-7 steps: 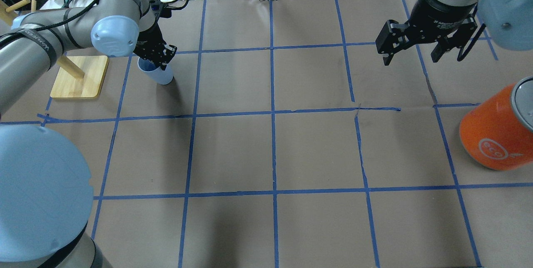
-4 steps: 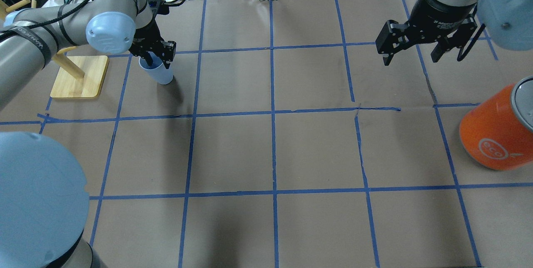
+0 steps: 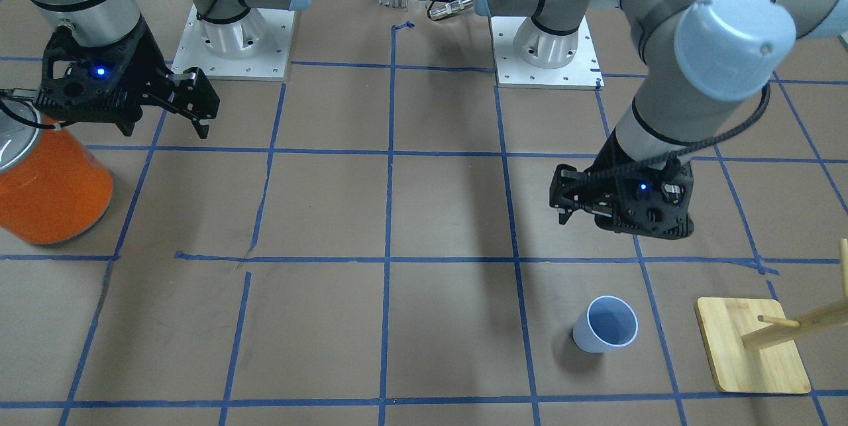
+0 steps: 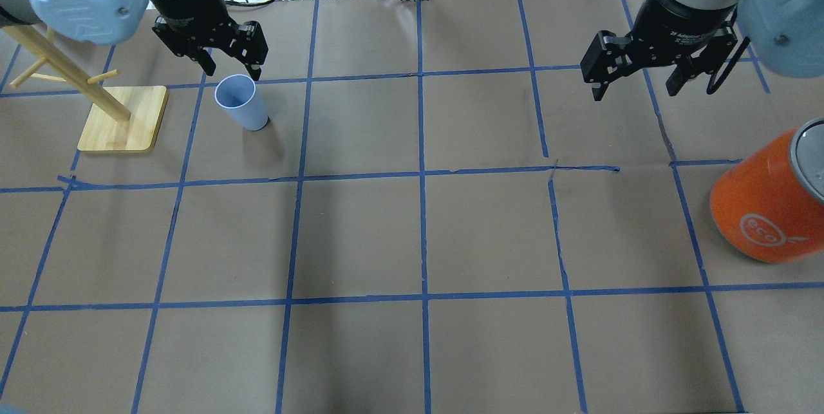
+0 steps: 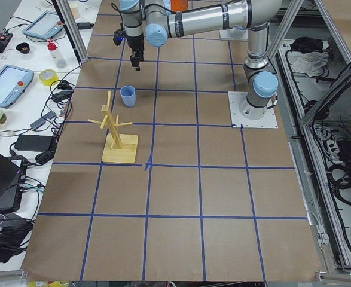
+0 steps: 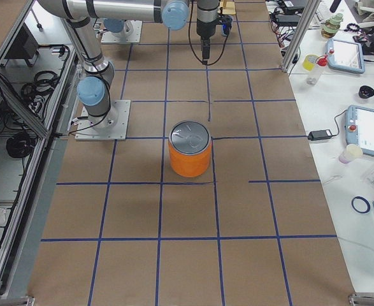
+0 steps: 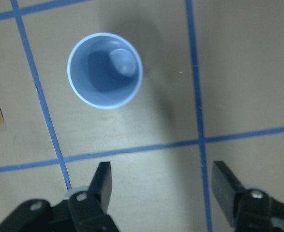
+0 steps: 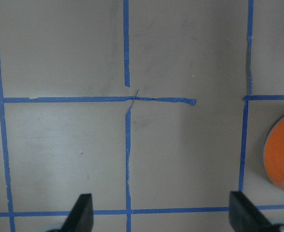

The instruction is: Flip cup

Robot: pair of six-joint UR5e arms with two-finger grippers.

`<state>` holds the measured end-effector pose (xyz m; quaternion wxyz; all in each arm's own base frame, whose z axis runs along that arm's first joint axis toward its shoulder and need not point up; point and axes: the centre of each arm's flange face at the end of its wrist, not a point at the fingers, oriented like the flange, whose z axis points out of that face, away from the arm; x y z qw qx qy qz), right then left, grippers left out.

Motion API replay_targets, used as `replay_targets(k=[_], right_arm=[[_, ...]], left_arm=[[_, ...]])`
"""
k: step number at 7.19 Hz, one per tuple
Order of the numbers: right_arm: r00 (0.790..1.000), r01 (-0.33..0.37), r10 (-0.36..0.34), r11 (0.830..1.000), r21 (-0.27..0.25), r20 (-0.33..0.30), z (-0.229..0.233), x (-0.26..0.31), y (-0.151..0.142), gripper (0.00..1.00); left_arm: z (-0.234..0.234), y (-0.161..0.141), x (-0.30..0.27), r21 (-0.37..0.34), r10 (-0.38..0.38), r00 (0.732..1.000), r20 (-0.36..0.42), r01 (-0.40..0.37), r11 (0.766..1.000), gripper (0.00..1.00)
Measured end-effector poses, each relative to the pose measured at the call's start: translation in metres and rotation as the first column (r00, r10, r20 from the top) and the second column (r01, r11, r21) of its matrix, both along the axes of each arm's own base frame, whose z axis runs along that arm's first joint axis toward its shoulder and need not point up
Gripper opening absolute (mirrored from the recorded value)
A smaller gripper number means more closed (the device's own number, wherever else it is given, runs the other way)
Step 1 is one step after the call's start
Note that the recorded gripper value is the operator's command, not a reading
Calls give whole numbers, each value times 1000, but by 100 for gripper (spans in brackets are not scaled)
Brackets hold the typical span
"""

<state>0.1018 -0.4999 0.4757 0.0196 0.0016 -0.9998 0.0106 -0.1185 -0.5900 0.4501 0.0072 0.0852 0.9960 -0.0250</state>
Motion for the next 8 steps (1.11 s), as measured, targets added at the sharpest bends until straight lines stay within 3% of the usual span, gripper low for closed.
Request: replay_targets(k=[4,7,8], right_arm=[[1000,-1,1,1000,-1,1,0,0,0,100],[1000,-1,1,1000,1,0,0,1,0,100],[1000,-2,2,1000,2,0,-1,1,0,100]], left_arm=[[93,77,-9,-118,-23,1000,22,25,993,78],[104,104,-10,-139,-17,1000,5,18,990,83],[102,105,-10,-137,-15,1000,-4,14,991,100]])
